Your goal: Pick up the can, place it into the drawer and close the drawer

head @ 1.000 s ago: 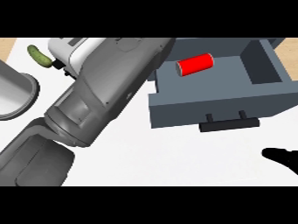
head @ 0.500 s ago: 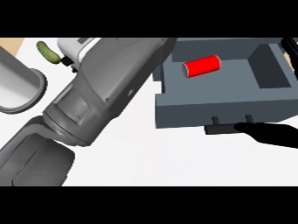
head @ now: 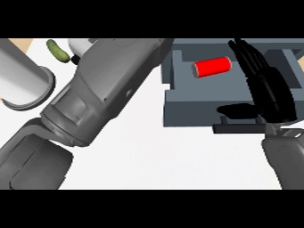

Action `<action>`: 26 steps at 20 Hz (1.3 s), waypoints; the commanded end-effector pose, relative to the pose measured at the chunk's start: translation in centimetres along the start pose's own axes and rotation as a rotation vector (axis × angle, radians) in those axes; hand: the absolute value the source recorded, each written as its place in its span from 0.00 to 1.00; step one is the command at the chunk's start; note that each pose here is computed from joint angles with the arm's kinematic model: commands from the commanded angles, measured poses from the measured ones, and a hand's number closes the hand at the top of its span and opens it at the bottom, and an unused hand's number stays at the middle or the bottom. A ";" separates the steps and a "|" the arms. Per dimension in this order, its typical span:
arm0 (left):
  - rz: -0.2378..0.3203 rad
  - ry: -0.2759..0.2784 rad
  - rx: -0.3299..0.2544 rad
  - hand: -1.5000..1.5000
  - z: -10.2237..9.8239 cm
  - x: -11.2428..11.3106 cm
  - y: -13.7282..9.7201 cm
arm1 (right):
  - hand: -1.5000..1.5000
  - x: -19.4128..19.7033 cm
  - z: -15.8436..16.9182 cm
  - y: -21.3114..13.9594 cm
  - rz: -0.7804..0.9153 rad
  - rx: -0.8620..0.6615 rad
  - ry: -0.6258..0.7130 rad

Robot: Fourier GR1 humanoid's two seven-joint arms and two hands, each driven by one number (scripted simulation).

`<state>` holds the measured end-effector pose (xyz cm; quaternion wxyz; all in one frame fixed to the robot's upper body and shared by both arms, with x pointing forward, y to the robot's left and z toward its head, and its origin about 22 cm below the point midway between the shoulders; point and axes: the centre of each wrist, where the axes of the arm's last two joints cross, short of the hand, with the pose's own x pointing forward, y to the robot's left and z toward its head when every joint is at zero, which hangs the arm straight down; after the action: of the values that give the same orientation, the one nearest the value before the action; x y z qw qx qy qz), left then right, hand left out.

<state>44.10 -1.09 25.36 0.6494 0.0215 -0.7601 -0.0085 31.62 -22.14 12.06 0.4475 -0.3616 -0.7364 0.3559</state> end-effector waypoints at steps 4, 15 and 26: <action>0.006 0.007 0.022 0.00 -0.7 0.2 1.5 | 0.00 -0.9 -2.5 5.1 0.104 0.023 -0.013; -0.008 0.015 0.042 0.00 -2.0 0.7 6.6 | 0.00 -3.5 -6.4 9.2 0.233 -0.105 0.051; 0.014 0.046 0.015 0.00 -1.3 0.3 7.7 | 0.00 -0.8 -13.1 7.0 0.274 -0.219 0.059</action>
<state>45.56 6.68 26.42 0.6598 0.0341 -0.7507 0.0026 44.08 -18.46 8.21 0.3855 -0.5050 -0.6961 0.3343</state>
